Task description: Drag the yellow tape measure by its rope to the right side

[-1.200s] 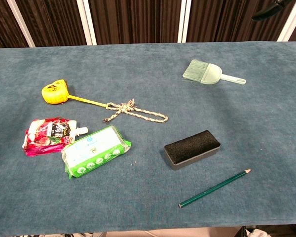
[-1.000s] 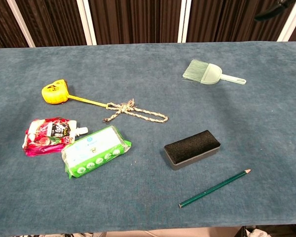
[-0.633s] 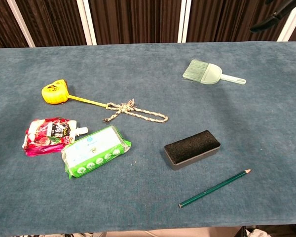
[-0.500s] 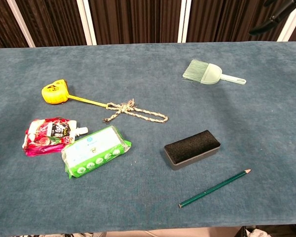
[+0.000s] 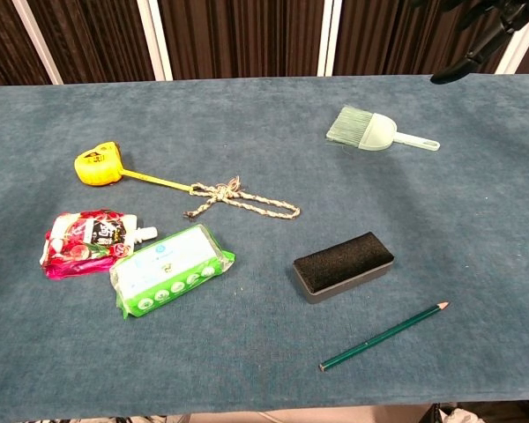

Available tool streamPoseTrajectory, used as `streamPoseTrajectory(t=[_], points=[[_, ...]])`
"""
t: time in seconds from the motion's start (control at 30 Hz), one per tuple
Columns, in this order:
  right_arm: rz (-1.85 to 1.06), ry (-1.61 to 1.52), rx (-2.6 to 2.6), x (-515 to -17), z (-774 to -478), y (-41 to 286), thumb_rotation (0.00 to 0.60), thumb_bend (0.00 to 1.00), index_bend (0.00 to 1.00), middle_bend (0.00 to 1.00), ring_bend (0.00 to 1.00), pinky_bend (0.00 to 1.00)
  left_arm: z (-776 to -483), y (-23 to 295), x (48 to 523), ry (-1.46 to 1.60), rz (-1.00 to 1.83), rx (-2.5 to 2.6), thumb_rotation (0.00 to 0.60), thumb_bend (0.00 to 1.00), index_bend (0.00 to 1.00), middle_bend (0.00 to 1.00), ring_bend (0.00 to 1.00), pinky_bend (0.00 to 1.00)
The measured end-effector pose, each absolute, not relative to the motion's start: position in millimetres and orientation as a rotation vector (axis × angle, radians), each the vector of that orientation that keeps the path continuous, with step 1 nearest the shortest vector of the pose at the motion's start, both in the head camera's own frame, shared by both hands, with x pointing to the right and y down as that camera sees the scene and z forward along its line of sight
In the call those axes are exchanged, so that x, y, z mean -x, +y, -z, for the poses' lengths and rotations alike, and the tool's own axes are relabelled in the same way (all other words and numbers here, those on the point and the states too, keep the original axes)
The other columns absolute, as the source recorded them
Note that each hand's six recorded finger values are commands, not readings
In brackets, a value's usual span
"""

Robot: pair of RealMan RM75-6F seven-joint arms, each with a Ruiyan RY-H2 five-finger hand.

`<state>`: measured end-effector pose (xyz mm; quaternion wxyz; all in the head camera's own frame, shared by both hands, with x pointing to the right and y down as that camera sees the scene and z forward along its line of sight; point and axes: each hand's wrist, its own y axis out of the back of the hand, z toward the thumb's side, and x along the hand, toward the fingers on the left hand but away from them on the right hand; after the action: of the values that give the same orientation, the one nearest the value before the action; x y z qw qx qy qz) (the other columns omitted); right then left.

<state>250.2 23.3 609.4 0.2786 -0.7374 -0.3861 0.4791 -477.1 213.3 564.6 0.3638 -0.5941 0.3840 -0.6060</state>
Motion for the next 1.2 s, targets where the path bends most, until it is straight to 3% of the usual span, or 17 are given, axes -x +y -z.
streamPoseTrajectory(t=[0.33, 0.57, 1.2], points=[[-1.347, -0.895, 2.02, -226, -637, 52, 0.6, 0.06, 0.19, 0.0, 0.06, 0.16, -565, 214, 478, 0.989, 1.563, 1.529, 0.6, 0.24, 0.03, 0.0, 0.0, 0.0], [-1.412, -0.813, 2.063, -180, -674, 77, 0.6, 0.08, 0.25, 0.0, 0.06, 0.16, -565, 213, 480, 0.998, 1.577, 1.525, 0.6, 0.24, 0.03, 0.0, 0.0, 0.0], [-1.47, -0.818, 2.124, -110, -738, 104, 0.6, 0.17, 0.36, 0.0, 0.06, 0.16, -564, 213, 483, 1.028, 1.586, 1.527, 0.6, 0.24, 0.03, 0.0, 0.0, 0.0]])
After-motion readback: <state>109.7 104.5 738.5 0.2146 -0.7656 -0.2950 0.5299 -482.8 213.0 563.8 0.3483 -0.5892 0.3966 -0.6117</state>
